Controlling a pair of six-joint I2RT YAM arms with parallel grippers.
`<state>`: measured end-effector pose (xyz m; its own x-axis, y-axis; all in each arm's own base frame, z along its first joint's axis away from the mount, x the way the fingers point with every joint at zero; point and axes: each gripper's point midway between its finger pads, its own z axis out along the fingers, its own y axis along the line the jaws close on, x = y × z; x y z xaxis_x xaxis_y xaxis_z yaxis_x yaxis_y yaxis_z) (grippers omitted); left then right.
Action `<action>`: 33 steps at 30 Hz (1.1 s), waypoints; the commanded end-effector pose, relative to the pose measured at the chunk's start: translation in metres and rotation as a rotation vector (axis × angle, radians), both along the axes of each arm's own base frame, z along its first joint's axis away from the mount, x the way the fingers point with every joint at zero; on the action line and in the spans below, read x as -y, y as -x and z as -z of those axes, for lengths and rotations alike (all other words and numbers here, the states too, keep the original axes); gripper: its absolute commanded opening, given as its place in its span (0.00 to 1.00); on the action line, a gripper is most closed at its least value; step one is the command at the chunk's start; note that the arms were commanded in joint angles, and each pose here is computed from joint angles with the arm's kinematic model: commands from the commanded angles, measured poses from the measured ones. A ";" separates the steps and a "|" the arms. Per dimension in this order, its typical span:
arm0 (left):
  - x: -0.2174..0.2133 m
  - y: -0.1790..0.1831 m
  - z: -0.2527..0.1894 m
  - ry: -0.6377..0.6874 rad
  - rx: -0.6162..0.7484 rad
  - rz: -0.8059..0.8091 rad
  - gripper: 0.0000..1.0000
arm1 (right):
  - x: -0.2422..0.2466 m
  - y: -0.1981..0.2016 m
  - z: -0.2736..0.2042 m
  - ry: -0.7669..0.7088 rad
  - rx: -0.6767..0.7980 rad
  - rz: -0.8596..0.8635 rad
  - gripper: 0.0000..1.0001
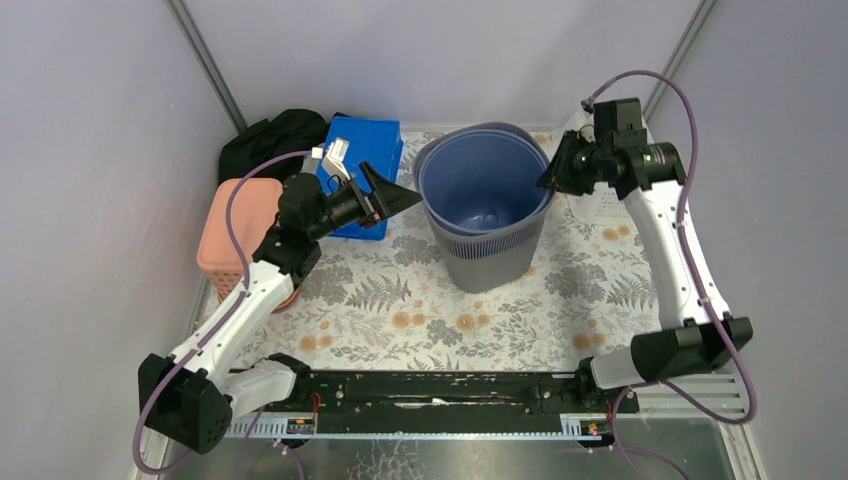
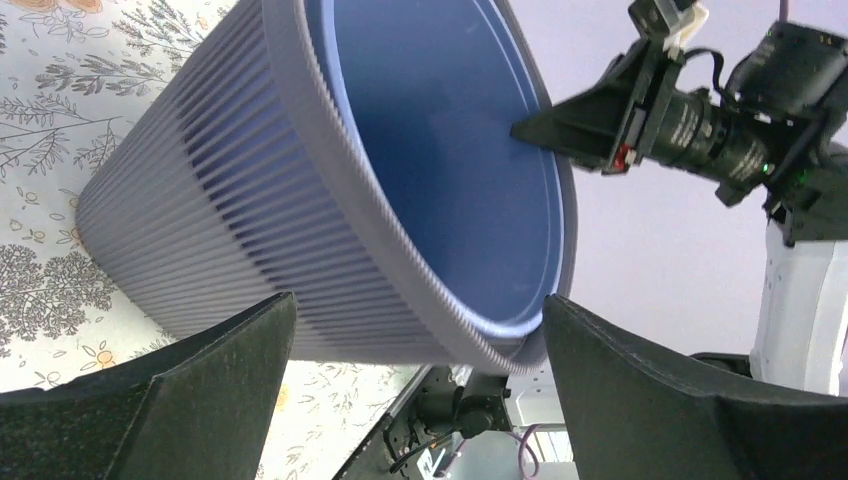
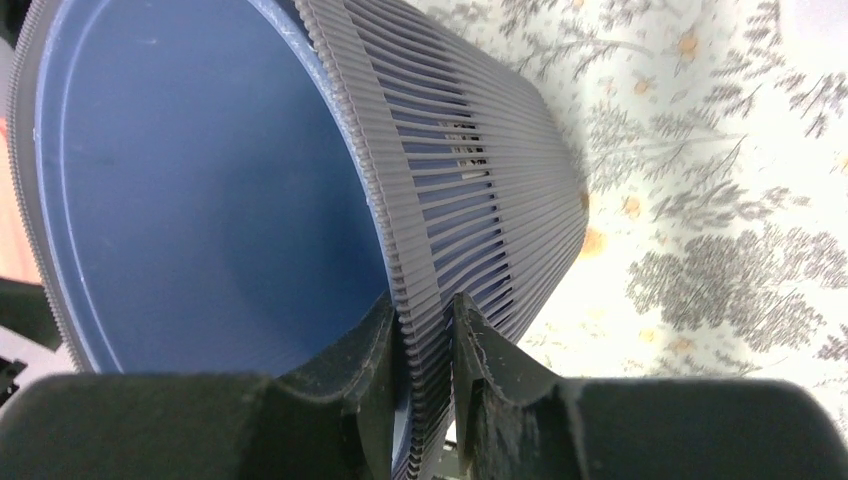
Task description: Turn the large container upside down
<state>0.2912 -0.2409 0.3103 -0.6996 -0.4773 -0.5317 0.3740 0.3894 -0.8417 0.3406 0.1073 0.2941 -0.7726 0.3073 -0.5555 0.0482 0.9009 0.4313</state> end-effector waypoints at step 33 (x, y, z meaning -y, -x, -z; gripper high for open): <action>0.020 0.002 -0.019 -0.035 0.006 -0.039 1.00 | -0.066 0.130 -0.022 -0.390 0.154 -0.264 0.71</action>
